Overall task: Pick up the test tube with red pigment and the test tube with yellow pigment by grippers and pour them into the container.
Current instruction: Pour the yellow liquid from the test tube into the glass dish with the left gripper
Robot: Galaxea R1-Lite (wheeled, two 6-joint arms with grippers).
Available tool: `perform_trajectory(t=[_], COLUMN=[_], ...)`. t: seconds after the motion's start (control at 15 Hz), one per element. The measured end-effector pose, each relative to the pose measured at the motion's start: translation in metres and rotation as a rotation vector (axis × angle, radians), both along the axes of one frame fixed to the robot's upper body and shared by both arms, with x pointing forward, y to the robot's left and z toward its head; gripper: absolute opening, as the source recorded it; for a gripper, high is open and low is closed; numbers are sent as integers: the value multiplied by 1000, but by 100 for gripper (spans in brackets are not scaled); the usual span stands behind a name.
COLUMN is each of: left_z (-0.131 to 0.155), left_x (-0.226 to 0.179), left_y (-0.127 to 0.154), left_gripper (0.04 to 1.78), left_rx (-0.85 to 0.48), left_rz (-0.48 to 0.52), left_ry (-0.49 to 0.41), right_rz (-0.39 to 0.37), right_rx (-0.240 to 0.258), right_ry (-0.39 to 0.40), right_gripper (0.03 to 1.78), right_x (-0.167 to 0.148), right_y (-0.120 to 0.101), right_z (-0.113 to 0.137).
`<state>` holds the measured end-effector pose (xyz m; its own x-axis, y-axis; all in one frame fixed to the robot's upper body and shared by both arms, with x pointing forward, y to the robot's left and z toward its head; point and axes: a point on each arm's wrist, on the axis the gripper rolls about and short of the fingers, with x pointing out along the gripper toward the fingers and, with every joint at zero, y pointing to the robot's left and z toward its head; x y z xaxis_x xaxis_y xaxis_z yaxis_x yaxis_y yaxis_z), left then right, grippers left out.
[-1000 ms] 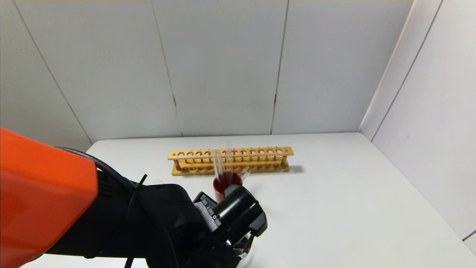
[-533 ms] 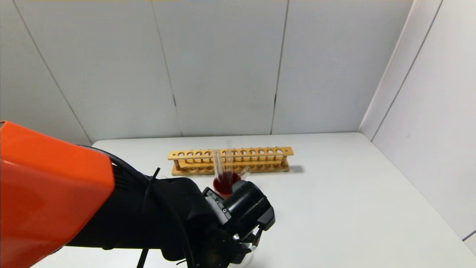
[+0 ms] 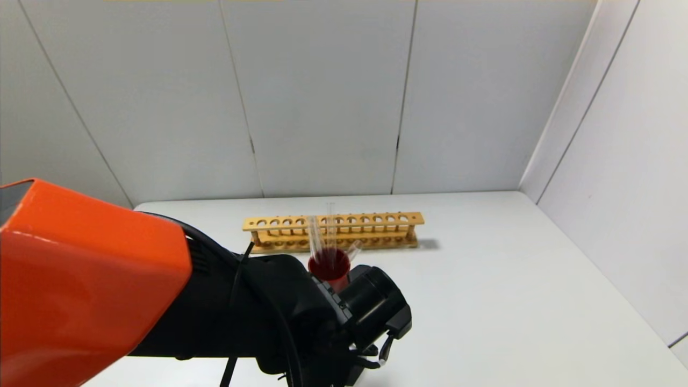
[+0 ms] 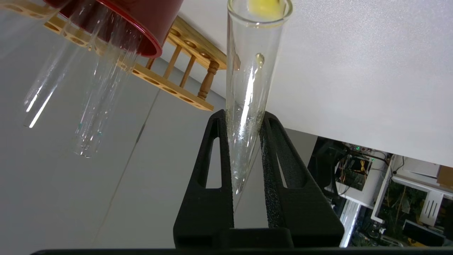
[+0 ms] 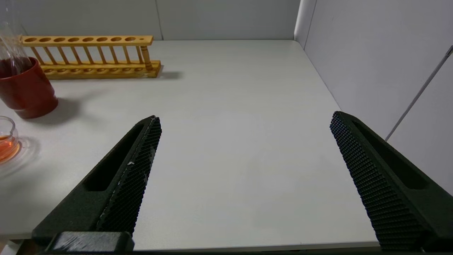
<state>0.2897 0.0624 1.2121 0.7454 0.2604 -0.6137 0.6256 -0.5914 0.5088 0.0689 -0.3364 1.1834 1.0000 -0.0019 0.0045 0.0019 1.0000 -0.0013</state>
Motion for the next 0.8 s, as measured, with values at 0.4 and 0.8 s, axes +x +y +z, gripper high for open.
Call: perform_trajectory(t=[0.4, 0.8], left_z=[10, 11], left_x=[-7, -4], left_y=[-5, -12], left_gripper=[30, 30], left_rx=[80, 80], left_rz=[-15, -12], left_ry=[16, 4], right_rz=[0, 0], right_rx=[0, 0], right_ry=[0, 1], right_gripper=[174, 174], right_x=[0, 0], right_y=[0, 0], right_z=[0, 0])
